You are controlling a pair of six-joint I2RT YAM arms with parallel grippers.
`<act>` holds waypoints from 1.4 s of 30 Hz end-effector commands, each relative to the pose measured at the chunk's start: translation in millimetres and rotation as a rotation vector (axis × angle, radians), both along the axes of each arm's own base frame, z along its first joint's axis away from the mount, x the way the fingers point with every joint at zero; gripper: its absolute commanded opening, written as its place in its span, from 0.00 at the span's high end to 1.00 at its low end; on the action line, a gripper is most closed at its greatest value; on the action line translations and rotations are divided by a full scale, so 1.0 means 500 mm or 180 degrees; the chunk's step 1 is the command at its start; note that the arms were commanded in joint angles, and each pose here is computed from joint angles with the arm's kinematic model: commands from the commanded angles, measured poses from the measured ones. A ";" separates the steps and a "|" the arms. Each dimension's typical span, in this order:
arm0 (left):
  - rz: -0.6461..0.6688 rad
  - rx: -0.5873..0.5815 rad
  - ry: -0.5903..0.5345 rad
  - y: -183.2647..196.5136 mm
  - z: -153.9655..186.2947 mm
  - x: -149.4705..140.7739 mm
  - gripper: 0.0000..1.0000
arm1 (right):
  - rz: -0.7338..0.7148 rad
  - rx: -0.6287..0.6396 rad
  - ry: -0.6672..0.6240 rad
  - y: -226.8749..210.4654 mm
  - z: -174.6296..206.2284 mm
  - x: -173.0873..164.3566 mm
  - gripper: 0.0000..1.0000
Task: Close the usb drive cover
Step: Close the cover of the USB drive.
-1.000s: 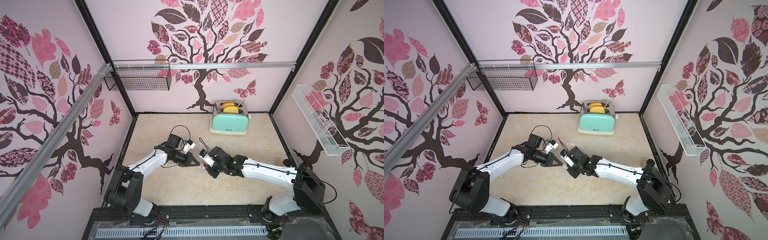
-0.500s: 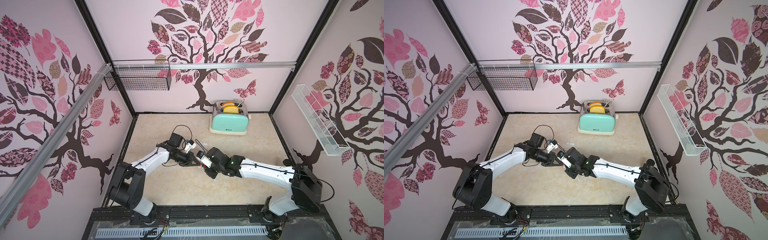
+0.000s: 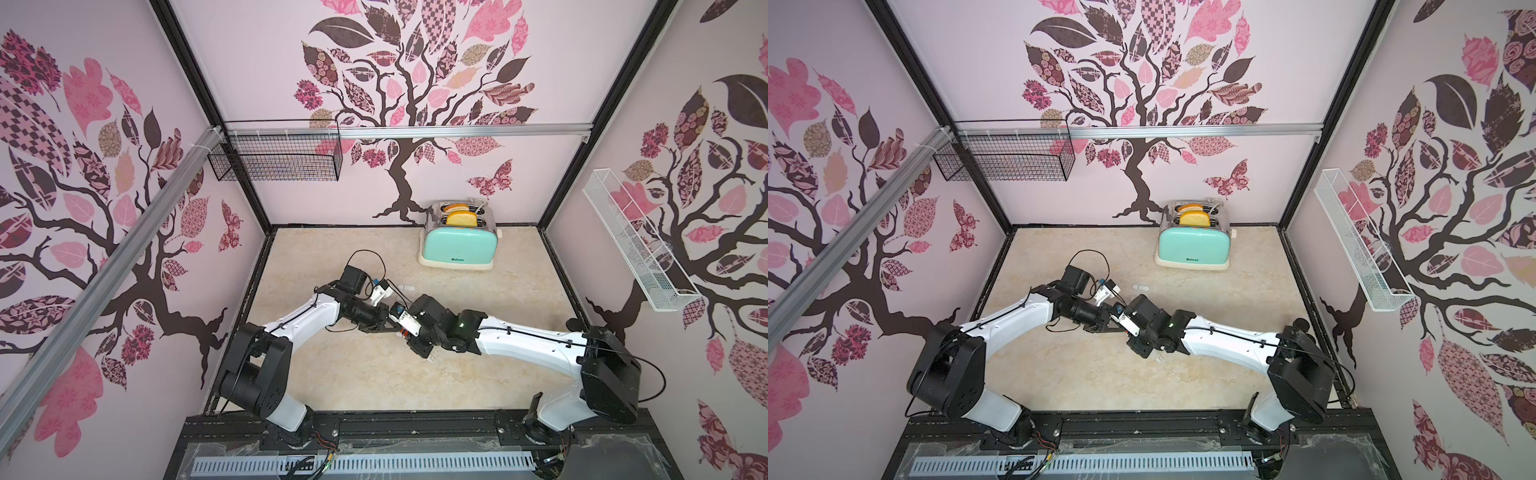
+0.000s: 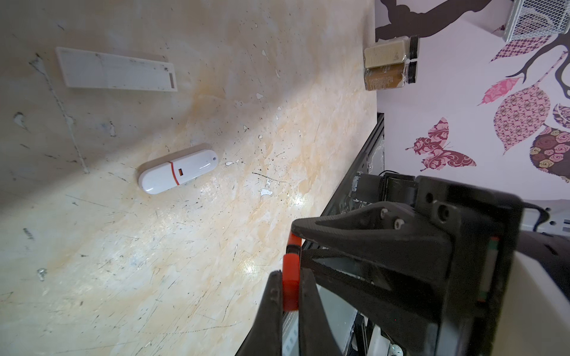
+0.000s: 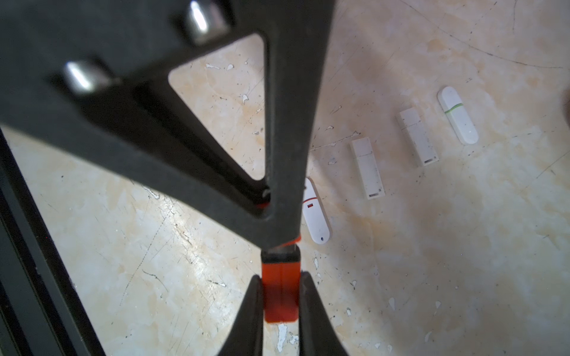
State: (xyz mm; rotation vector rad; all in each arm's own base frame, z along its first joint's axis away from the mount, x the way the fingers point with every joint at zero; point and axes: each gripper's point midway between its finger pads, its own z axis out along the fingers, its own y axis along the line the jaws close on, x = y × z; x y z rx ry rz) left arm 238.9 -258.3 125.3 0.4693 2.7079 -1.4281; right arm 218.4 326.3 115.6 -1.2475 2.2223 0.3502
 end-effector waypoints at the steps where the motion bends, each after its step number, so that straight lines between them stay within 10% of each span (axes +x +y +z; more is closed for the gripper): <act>1: -0.0069 0.0064 0.0032 -0.008 -0.013 -0.006 1.00 | 0.0156 0.0237 -0.0192 0.041 0.053 0.001 1.00; 29: -0.0223 0.0061 0.0119 -0.032 -0.024 -0.038 1.00 | 0.0411 0.1513 -0.1548 0.129 0.258 0.033 1.00; 34: -0.0239 0.0028 0.0158 -0.037 -0.024 -0.042 1.00 | 0.0081 0.2251 -0.1165 0.121 0.327 0.068 1.00; 42: -0.0281 0.0018 0.0121 -0.038 -0.024 -0.050 1.00 | 0.0616 0.1793 -0.2048 0.159 0.309 0.027 1.00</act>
